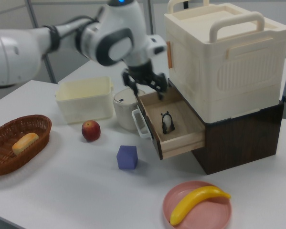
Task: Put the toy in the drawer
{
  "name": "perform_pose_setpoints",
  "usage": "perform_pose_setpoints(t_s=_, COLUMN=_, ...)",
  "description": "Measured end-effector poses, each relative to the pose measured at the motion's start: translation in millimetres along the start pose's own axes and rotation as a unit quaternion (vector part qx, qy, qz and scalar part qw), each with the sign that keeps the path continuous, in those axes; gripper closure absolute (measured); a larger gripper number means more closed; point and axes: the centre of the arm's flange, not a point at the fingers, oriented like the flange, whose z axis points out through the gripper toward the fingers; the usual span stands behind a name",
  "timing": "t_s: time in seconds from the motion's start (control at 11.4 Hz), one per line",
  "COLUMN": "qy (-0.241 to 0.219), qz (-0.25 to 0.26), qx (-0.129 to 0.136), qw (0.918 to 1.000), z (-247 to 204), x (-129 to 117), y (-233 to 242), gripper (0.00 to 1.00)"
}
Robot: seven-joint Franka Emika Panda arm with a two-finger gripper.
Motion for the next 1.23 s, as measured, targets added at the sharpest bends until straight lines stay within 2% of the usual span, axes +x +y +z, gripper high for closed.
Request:
perform_pose_setpoints(t_s=0.26, qy=-0.032, qz=0.029, qx=0.031, qw=0.9986, z=-45, x=1, y=-92, gripper=0.0)
perform_pose_setpoints(t_s=0.53, qy=-0.091, qz=0.077, qx=0.034, qw=0.9923, z=-82, x=-20, y=-141, gripper=0.0)
perform_pose_setpoints(t_s=0.7, qy=-0.111, qz=0.087, qx=0.029, qw=0.9896, z=-90, x=-29, y=-148, gripper=0.0)
perform_pose_setpoints(t_s=1.23, qy=-0.107, qz=0.099, qx=0.017, qw=0.9891, z=-97, x=-33, y=-133, gripper=0.0)
